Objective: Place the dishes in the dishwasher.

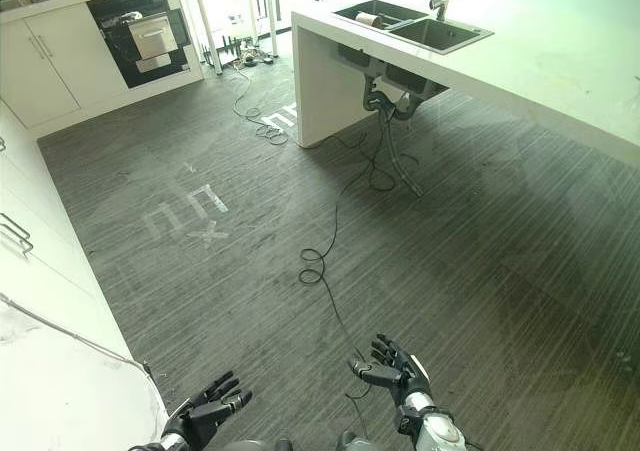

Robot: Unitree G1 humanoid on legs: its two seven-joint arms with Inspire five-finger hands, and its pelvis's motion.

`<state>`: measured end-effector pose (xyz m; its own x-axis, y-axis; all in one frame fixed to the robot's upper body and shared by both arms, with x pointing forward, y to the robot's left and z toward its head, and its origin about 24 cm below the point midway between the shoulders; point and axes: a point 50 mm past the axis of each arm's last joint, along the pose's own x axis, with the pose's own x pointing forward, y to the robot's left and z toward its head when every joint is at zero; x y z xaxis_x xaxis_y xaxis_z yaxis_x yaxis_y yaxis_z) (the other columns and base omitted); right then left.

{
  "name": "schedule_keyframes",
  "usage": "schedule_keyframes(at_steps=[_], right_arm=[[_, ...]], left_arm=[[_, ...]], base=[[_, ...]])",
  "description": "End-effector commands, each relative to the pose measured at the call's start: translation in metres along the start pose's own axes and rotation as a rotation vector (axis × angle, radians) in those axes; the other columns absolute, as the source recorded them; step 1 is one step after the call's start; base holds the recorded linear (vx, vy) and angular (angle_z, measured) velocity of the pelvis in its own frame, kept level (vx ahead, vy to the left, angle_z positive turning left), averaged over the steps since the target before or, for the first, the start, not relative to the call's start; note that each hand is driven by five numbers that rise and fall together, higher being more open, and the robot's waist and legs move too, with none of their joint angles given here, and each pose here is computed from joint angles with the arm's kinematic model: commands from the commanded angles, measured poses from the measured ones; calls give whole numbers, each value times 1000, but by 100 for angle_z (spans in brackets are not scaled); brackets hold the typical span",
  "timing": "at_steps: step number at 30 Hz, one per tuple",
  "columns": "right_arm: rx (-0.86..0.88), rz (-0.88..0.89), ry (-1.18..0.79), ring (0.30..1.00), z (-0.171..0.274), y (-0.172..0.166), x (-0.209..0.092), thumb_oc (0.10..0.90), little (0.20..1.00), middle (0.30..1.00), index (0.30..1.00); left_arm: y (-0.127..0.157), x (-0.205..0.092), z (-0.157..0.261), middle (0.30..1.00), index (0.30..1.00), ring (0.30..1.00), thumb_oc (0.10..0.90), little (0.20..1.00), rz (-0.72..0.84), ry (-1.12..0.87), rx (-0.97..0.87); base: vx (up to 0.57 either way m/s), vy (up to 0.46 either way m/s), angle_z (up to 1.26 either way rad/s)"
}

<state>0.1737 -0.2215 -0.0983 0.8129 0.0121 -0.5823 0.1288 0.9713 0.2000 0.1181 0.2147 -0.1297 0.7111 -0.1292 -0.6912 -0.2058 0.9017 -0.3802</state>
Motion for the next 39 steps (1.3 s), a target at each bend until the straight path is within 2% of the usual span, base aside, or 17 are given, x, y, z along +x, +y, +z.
schedule_keyframes(at_steps=[1,9,18,22,30,39], right_arm=[[-68,27,-217,900,47,-8,5,800,900,900,900],[-49,9,-189,900,37,-15,2,800,900,900,900],[-20,68,-174,900,31,-10,0,800,900,900,900],[-2,80,-195,900,36,-9,1,800,900,900,900],[-123,151,-305,900,79,-2,7,800,900,900,900],[-81,142,-311,900,79,9,12,800,900,900,900]], left_arm=[[-10,5,36,900,900,900,800,900,-129,-181,70],[-11,8,41,900,900,900,800,900,-80,-211,67],[-12,10,38,900,900,900,800,900,-12,-209,117],[-14,10,47,900,900,900,800,900,17,-255,97],[-29,15,82,900,900,900,800,900,-29,-416,58],[-38,13,81,900,900,900,800,900,-46,-432,187]], base=[[-18,10,-4],[1,-2,-1],[49,-55,-6],[59,-74,-6],[99,-29,-14],[390,283,-22]])
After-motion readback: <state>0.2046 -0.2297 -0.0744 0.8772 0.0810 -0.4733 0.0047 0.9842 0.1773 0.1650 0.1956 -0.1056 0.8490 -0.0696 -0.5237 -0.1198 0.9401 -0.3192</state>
